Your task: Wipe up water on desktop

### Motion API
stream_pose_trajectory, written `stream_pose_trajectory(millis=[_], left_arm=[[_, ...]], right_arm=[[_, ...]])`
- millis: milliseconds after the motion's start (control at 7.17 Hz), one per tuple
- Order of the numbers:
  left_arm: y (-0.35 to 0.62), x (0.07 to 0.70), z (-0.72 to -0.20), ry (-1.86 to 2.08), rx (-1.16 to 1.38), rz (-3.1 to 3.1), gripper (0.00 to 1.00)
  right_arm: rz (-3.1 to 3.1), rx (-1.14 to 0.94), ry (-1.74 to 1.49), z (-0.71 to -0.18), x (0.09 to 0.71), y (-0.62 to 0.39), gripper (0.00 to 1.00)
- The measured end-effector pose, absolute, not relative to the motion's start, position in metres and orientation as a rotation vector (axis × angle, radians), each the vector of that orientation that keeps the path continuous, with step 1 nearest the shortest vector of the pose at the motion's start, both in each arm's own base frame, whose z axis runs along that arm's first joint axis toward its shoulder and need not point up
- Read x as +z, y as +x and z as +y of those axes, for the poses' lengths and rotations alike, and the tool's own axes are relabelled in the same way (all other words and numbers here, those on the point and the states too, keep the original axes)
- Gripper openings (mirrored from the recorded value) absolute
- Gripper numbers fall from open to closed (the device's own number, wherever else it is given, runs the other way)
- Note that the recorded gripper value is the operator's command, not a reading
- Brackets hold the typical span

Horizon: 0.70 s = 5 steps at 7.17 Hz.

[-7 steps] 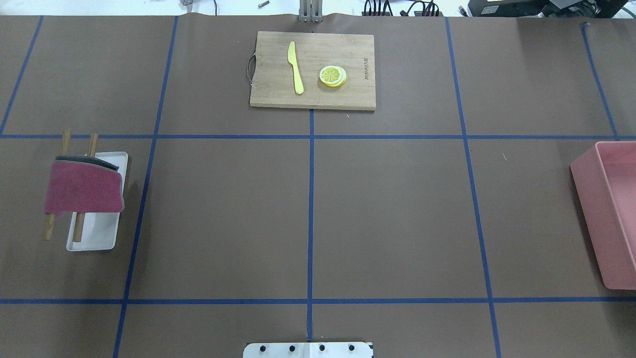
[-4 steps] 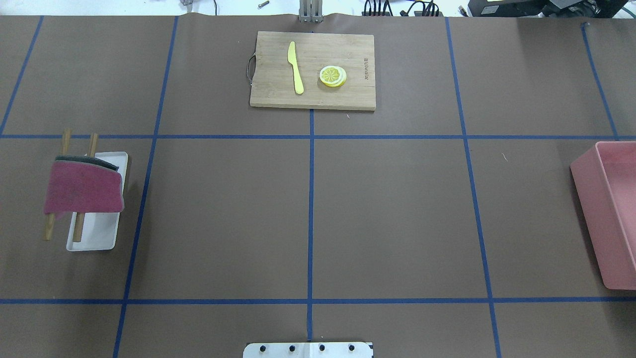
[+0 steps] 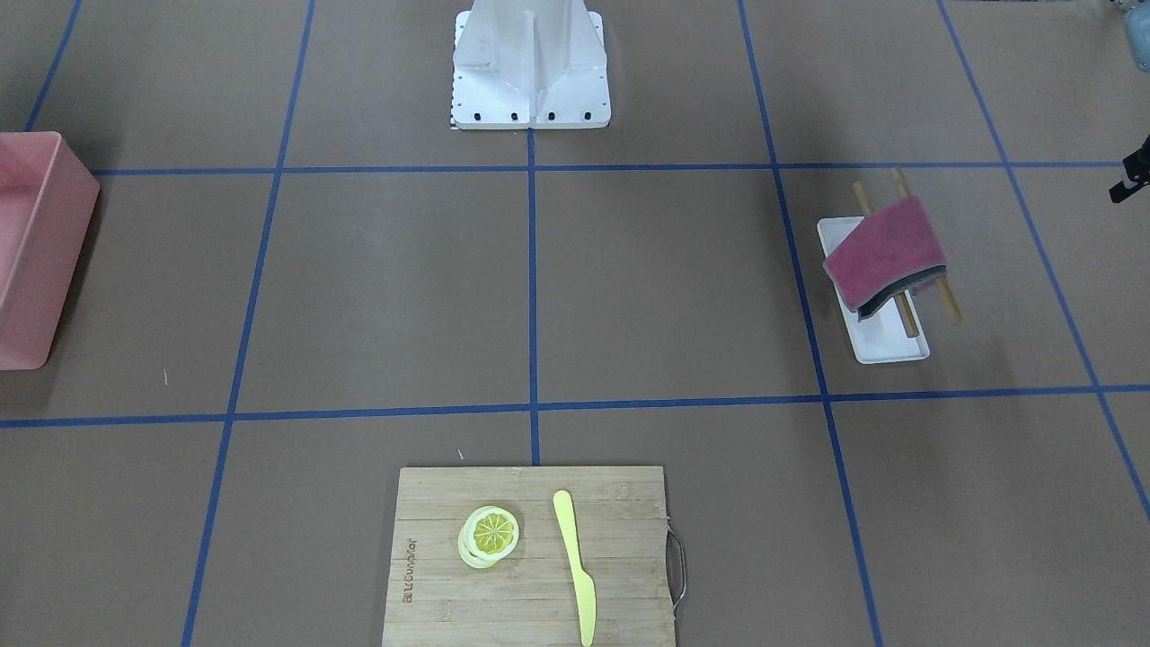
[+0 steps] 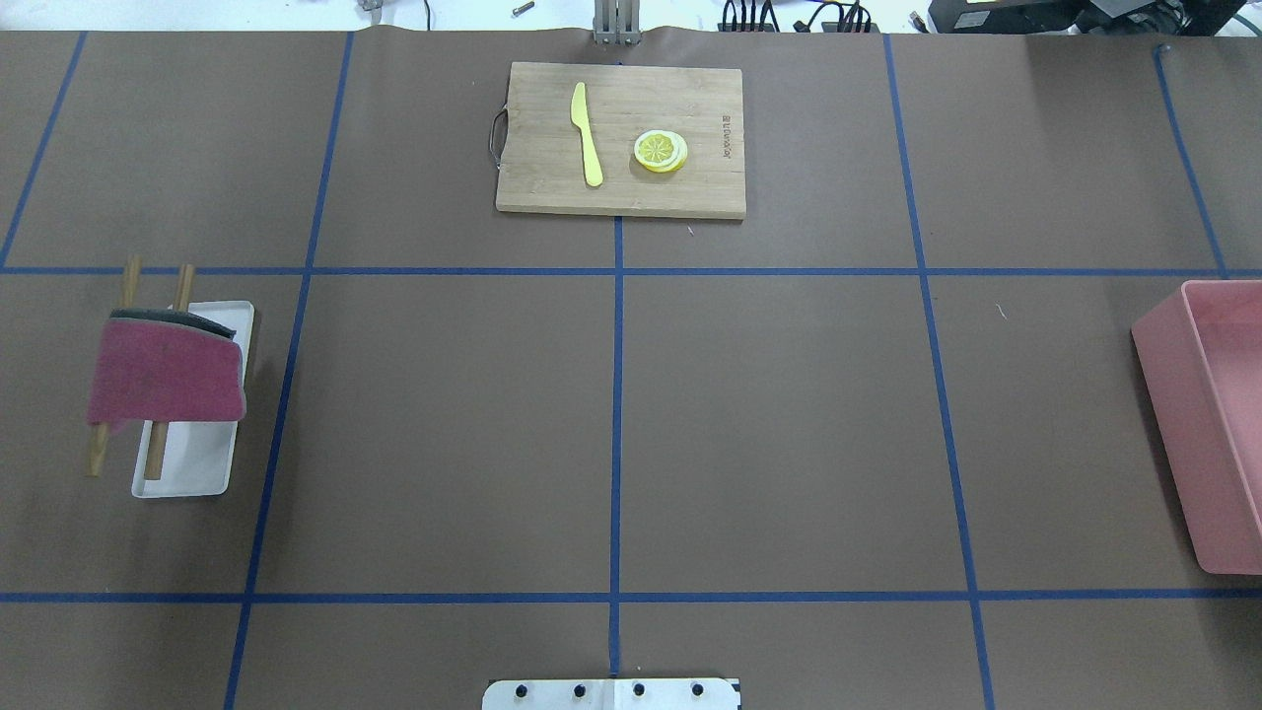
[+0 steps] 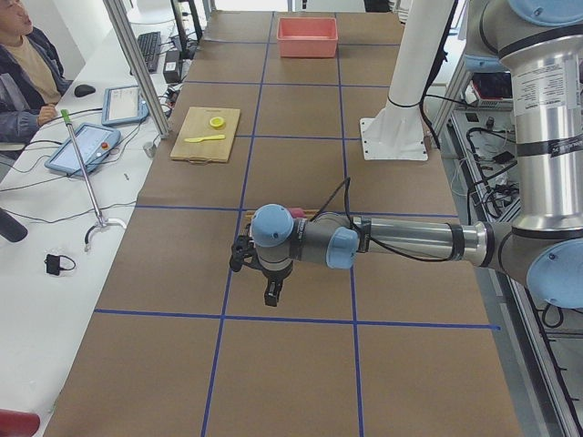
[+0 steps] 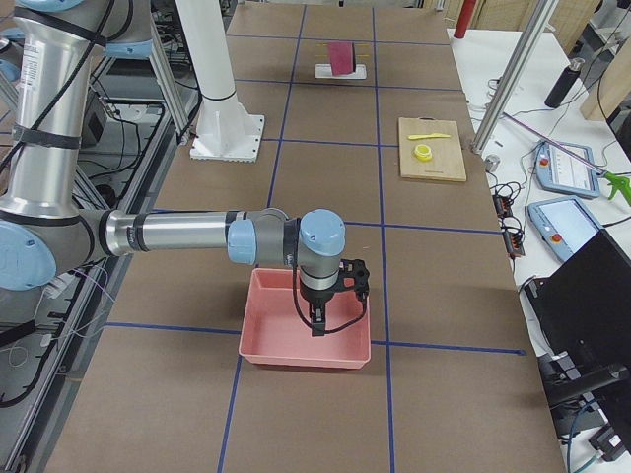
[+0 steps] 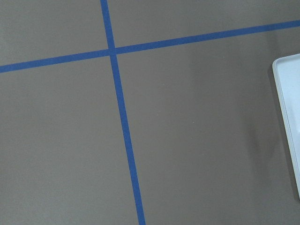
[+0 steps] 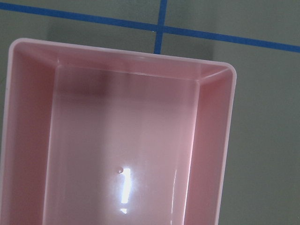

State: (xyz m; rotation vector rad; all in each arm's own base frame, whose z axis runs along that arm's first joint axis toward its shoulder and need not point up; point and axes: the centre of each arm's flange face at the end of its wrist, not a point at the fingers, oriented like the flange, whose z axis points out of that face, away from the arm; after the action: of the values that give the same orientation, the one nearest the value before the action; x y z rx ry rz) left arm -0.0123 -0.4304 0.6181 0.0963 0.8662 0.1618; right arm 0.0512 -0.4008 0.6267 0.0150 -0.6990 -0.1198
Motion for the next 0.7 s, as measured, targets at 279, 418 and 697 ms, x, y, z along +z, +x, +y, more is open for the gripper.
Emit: stream_pose_trajectory(millis=[279,418,697], left_arm=[[-0.012,0.617,-0.431,0.098,0.161,0.87,0.98],[-0.011,0.616,-0.43,0.1,0.162,0.878,0.98],[-0.011,0.601,-0.428,0.128,0.174,0.892,0.98]], right_arm=[[-0.717,-0.118,0.012,-0.4,0.627,0.05,1.0],[-0.74,-0.118,0.013,-0.4,0.626,0.048,1.0],[-0.777,-0.118,0.015,-0.402,0.625,0.045,1.0]])
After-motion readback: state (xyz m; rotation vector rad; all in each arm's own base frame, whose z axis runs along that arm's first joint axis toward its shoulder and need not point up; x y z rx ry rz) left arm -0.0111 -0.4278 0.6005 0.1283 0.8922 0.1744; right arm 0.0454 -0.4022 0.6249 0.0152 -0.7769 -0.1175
